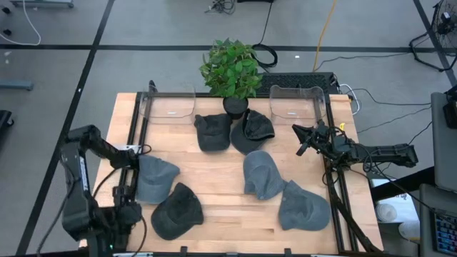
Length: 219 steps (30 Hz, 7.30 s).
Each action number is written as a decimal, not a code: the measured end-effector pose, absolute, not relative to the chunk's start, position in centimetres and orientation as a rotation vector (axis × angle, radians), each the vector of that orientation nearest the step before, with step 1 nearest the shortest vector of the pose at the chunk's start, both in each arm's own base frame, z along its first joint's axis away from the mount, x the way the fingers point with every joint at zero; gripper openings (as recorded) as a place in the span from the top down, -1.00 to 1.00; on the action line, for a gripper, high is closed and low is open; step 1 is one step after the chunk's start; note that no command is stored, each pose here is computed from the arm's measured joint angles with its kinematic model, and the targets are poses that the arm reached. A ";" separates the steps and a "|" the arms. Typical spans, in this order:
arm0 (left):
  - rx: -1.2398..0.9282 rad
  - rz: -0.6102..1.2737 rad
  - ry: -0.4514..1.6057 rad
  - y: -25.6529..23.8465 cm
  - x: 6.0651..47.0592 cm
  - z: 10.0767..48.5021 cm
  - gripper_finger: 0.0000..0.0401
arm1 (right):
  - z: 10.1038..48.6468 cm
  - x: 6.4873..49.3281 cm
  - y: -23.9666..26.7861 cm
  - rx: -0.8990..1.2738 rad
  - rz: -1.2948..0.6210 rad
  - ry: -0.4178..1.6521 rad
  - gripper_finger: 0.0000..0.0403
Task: Pick & Place hat
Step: Put the top left gray cap into the right transparent bin
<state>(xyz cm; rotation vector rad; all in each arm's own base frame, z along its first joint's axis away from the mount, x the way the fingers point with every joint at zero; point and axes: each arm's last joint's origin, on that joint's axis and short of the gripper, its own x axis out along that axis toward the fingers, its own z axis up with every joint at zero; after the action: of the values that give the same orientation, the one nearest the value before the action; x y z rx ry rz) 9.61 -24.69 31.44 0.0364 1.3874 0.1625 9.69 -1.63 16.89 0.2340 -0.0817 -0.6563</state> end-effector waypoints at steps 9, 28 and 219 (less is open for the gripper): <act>0.184 0.330 1.503 -25.6 9.4 25.8 -0.20 | 16.9 9.7 -1.6 0.234 -0.656 -0.082 0.92; 0.194 0.411 1.449 -23.6 9.1 19.3 -0.19 | 16.9 9.7 -1.6 0.234 -0.656 -0.082 0.92; 0.121 -0.076 -0.027 -7.2 19.4 50.8 0.95 | 44.8 15.4 0.5 0.563 0.141 -0.206 -0.37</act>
<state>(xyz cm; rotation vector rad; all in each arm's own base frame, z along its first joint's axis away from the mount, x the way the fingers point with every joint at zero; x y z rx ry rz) 19.43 -7.18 50.85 0.1210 -0.0273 -0.0764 15.39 0.47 44.78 0.5629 -0.2056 0.1413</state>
